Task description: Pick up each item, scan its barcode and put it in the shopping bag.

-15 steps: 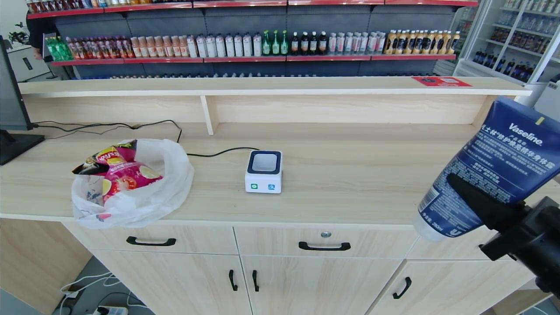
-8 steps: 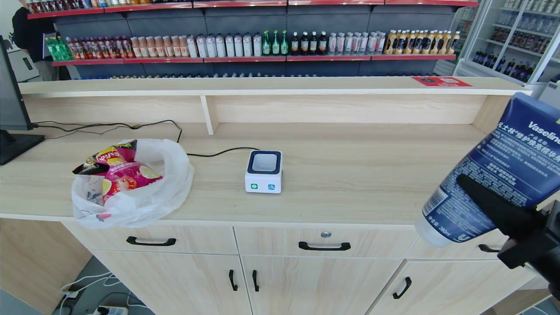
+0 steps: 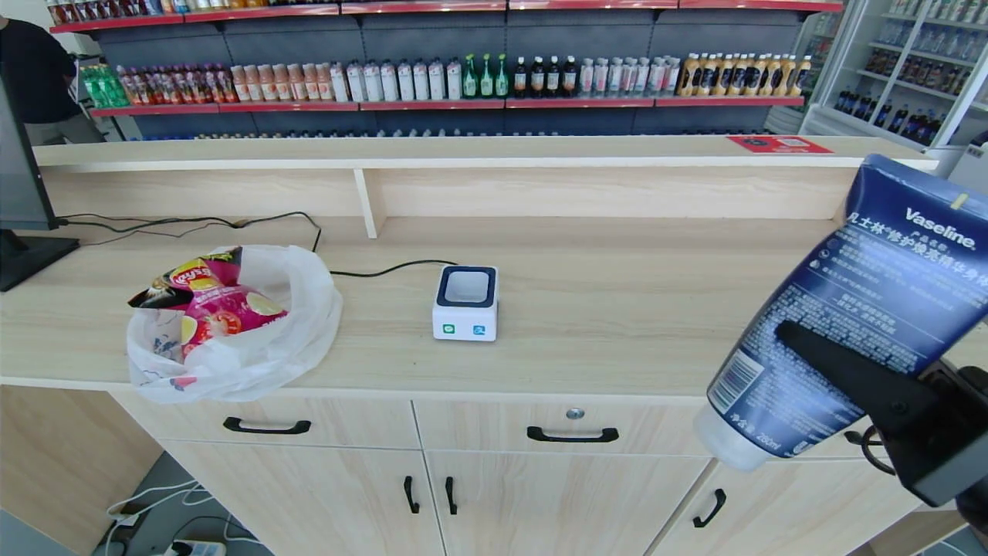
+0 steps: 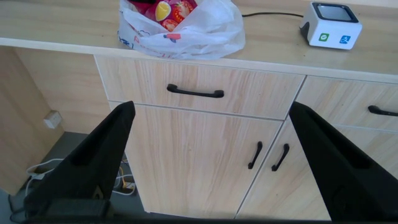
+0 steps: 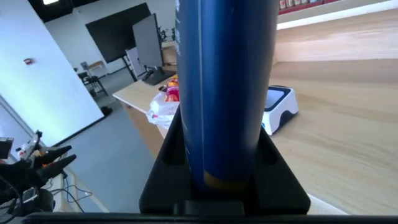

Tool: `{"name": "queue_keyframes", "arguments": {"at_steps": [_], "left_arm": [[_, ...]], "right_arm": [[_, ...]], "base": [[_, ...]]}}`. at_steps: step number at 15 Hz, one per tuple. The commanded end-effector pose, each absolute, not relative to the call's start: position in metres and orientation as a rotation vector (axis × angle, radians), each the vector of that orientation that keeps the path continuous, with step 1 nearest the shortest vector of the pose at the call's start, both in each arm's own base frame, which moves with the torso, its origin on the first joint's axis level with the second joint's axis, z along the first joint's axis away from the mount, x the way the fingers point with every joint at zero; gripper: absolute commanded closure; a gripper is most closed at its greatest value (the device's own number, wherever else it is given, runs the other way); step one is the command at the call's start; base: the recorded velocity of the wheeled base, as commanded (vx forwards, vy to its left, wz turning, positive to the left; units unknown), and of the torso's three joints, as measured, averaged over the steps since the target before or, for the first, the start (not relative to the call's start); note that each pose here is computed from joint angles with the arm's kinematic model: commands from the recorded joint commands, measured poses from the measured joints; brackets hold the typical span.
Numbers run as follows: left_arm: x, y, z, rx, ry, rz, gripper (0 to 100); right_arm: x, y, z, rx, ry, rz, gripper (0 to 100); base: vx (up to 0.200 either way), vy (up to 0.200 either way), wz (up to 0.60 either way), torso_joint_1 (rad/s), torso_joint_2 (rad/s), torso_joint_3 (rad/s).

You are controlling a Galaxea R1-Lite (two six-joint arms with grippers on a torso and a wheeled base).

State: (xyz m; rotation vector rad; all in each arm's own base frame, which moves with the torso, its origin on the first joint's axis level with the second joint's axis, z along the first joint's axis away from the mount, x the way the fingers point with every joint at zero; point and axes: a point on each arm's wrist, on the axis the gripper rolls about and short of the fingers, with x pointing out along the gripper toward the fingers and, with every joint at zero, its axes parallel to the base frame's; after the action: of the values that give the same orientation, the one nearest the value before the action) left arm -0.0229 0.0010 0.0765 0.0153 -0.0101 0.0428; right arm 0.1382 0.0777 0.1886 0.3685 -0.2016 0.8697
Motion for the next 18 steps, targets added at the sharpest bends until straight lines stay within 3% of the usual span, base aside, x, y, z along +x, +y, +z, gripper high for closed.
{"name": "queue_keyframes", "arguments": {"at_steps": [1, 6, 11, 18], "left_arm": [[-0.023, 0.001, 0.076, 0.015, -0.009, 0.043, 0], [-0.023, 0.001, 0.076, 0.015, -0.009, 0.043, 0], [-0.023, 0.001, 0.076, 0.015, -0.009, 0.043, 0], [-0.023, 0.001, 0.076, 0.015, -0.009, 0.043, 0]], "right_arm": [[0.152, 0.088, 0.193, 0.424, -0.175, 0.899, 100], [0.148, 0.089, 0.190, 0.550, -0.097, 0.938, 100], [0.110, 0.109, 0.207, 0.697, -0.054, 1.221, 100], [0.094, 0.105, 0.220, 0.841, -0.023, 1.312, 100]], "base": [[0.000, 0.000, 0.00, 0.000, 0.00, 0.000], [0.000, 0.000, 0.00, 0.000, 0.00, 0.000], [0.000, 0.000, 0.00, 0.000, 0.00, 0.000], [0.000, 0.000, 0.00, 0.000, 0.00, 0.000]]}}
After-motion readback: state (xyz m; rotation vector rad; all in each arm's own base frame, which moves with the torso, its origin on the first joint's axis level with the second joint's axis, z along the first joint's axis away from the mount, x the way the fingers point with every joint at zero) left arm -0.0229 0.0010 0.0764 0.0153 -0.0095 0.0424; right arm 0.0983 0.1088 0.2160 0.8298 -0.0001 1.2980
